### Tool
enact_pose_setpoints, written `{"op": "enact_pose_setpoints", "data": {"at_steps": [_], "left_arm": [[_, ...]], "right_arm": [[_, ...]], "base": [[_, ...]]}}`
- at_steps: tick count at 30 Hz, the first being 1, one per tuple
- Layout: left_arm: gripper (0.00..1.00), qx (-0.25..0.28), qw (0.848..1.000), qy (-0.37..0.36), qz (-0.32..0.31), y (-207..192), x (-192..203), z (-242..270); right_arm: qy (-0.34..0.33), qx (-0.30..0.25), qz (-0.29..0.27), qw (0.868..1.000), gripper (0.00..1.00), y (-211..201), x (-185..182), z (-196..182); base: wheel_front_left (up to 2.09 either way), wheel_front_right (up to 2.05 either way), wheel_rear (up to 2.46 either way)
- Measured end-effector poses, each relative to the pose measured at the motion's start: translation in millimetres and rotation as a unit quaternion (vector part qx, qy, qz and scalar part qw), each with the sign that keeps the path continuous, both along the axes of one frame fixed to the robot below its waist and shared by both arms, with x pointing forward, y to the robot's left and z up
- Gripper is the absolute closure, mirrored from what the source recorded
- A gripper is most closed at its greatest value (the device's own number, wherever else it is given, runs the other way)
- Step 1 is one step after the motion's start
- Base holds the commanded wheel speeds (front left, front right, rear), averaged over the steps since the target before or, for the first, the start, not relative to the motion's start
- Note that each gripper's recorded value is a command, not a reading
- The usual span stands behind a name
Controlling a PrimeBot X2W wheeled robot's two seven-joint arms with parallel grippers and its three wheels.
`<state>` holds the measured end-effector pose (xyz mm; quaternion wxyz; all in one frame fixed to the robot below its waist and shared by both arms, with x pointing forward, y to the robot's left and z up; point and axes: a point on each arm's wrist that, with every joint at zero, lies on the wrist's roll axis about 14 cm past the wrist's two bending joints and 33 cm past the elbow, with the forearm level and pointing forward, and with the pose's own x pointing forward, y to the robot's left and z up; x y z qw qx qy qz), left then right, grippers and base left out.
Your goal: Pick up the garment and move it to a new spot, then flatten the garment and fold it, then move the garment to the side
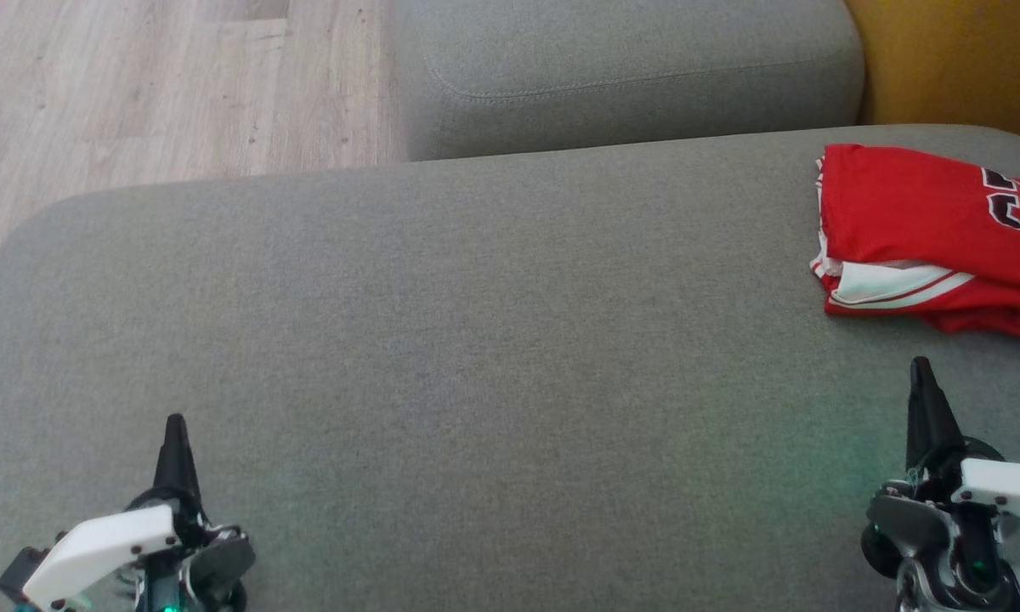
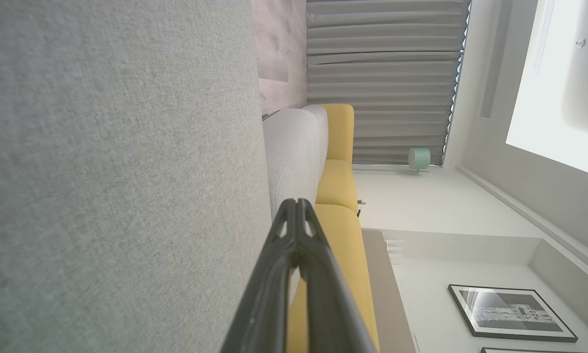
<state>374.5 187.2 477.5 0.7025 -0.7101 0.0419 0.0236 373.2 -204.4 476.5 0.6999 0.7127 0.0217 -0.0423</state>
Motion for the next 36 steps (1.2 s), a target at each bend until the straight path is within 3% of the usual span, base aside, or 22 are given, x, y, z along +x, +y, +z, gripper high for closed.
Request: {"op": "enact_pose_setpoints", "data": {"at_steps": [36], "left_arm": [[1.00,-0.003,1.000,0.000,0.002,1.7,-0.1,0.1]], "right_arm": [[0.000,0.001,-0.002,1.000,1.00,-1.8,-0.2,0.1]], "base": [[0.00,0.00,0.00]]}}
